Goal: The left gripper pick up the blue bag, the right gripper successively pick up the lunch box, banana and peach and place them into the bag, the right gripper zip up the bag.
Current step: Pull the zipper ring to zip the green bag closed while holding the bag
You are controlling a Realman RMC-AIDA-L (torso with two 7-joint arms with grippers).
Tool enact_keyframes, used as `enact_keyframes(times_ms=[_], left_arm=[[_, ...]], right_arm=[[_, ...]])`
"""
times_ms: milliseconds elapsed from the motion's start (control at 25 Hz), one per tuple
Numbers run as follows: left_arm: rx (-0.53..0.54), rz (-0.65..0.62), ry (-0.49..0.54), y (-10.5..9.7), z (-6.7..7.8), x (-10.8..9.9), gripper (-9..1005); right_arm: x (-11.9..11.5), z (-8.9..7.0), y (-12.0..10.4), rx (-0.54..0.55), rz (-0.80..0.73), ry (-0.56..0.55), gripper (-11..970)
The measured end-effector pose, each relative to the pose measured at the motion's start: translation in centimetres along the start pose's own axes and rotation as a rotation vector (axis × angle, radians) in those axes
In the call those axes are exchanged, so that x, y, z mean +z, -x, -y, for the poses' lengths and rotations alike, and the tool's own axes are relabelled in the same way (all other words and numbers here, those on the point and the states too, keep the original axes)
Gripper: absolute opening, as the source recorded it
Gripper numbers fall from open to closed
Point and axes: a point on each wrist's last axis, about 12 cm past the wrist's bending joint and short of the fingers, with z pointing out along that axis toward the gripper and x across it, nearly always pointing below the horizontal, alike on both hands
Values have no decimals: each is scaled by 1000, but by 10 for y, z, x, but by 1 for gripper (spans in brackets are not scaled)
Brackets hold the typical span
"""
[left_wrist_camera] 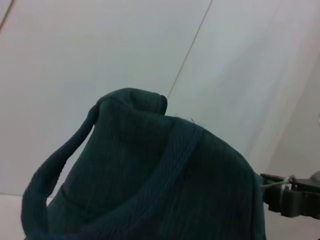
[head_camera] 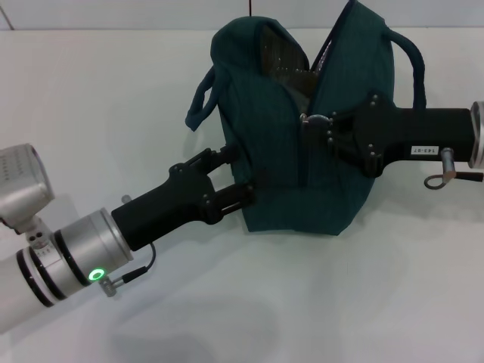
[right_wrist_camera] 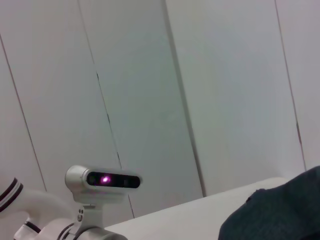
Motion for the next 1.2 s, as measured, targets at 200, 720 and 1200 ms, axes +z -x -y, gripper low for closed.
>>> enact_keyframes(times_ms=[200, 720, 1200], left_arm=[[-4, -23, 12, -1, -2, 9, 829], [-2, -60, -2, -1, -3, 16, 817], [18, -48, -7, 5, -5, 20, 262]], right_arm=[[0, -2, -4, 24, 2, 9, 9], [-2, -2, -6, 31, 18, -5, 9], [-5, -2, -11, 55, 11, -17, 8]])
